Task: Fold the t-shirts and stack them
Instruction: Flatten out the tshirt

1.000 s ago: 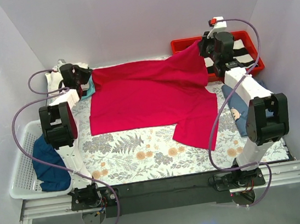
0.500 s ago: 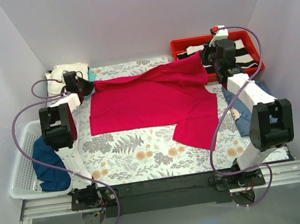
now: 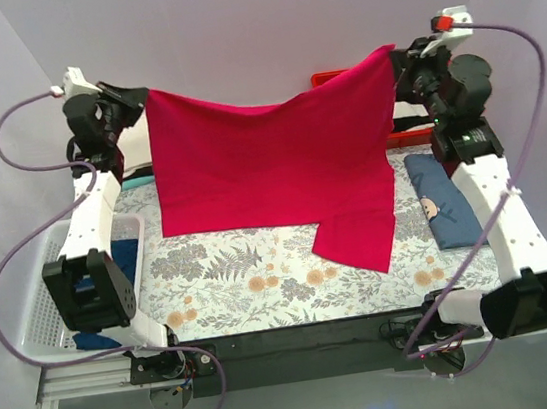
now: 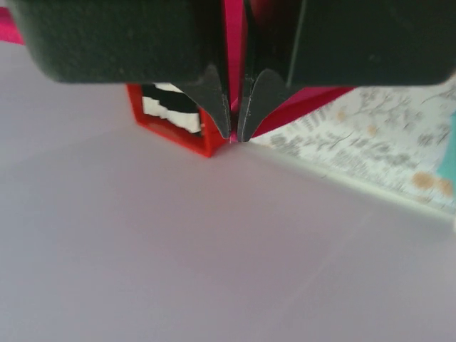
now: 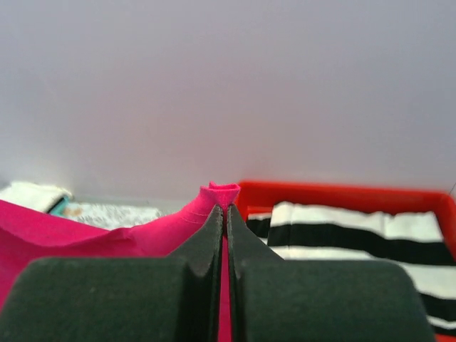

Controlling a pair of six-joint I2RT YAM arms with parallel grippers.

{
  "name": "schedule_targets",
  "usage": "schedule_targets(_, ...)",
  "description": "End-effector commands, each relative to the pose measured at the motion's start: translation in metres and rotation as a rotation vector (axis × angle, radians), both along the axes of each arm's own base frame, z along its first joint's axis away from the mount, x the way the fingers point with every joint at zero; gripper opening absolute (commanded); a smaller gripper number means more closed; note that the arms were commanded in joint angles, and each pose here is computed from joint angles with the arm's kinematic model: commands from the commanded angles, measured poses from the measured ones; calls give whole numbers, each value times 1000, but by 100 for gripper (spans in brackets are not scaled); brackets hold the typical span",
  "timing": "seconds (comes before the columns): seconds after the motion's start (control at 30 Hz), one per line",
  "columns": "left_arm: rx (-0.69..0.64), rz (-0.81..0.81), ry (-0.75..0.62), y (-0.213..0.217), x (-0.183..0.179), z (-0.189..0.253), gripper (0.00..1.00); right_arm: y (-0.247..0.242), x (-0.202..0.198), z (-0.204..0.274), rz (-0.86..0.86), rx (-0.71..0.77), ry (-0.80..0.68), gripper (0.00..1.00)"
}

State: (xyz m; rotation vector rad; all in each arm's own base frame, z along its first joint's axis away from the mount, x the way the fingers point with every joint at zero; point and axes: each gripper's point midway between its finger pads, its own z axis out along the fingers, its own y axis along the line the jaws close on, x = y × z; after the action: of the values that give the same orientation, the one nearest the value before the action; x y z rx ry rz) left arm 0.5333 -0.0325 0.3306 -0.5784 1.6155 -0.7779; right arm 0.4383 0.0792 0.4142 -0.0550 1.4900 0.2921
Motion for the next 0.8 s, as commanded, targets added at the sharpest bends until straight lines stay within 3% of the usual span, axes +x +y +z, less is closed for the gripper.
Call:
schedule_targets(0.0, 85, -58, -206, -9, -48, 97, 0, -6, -54, 82, 15, -10, -189, 1)
schedule_targets(0.13, 130, -68, -322, -15, -104, 154, 0, -8, -96, 108, 31, -32, -246, 1)
schedule_targets(0.47, 305, -68, -523, -24, -214, 233, 0, -12, -194, 172, 68, -83, -434, 1)
schedule_targets(0.77, 417, 15, -648, -21, -304, 268, 0, -14, -262, 215, 92, -109, -604, 1)
